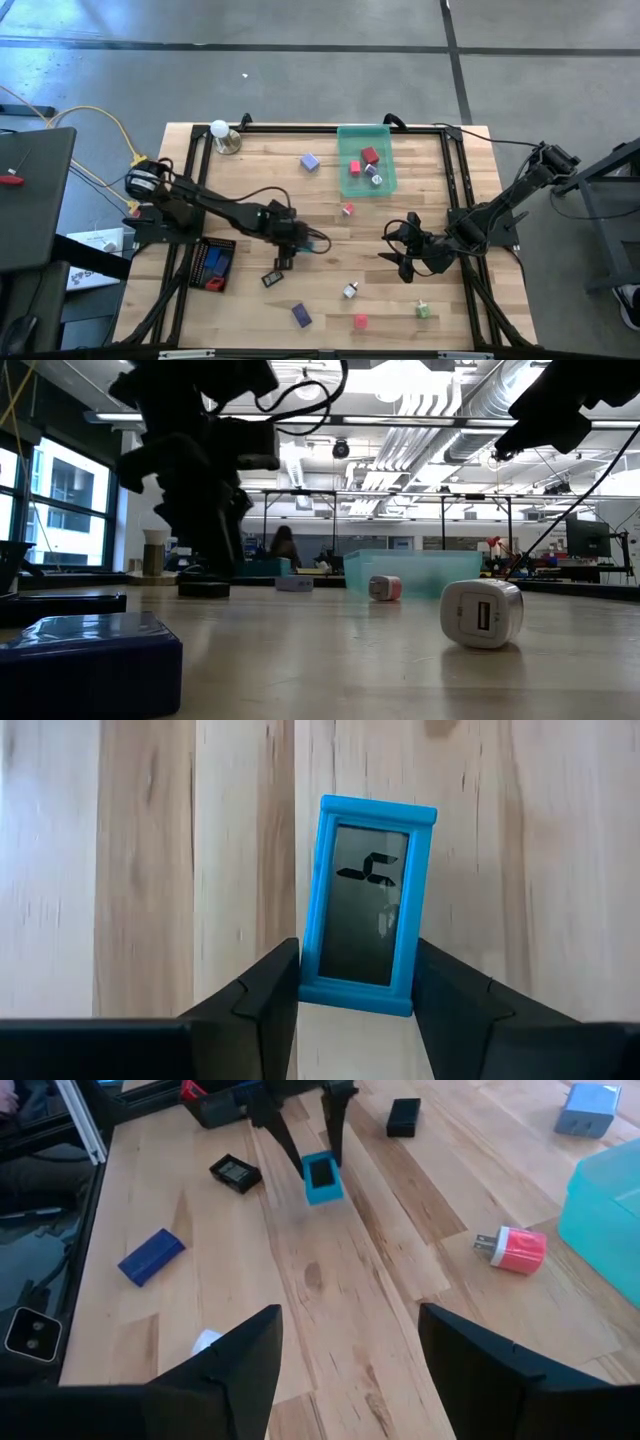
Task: Pick & Place Office items
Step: Put the light blue digital timer into the black bin
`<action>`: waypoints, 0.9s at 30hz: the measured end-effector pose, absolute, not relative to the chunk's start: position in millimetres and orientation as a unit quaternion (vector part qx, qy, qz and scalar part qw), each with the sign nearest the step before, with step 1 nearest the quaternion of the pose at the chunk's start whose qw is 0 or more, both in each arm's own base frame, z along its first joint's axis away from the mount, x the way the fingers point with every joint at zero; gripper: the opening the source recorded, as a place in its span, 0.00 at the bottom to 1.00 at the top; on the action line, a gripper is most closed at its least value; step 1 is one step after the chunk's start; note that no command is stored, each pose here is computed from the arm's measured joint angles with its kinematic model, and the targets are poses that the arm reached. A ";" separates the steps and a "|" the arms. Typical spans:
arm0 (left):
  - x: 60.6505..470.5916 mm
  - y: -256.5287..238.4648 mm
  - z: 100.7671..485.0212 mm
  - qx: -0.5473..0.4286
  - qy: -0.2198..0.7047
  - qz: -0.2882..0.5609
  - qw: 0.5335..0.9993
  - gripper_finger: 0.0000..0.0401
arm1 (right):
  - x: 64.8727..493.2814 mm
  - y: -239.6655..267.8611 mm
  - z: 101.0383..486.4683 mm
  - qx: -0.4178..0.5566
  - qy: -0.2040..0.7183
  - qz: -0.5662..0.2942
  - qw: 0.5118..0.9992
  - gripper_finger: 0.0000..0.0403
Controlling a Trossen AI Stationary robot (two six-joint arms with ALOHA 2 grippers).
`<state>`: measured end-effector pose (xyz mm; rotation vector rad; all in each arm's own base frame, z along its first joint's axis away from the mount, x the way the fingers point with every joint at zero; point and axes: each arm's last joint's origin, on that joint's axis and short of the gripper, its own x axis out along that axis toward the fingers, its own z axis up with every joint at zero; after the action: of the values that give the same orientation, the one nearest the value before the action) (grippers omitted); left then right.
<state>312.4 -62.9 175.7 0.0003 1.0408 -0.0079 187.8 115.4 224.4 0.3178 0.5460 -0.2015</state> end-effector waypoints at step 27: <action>249.3 -131.5 254.9 -0.086 0.670 0.063 0.735 0.39 | 187.8 114.9 224.5 0.153 0.264 -0.106 0.946 0.55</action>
<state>249.3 -131.5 254.9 -0.1894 1.4724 0.1380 187.8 114.9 224.5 0.3124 0.5371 -0.2158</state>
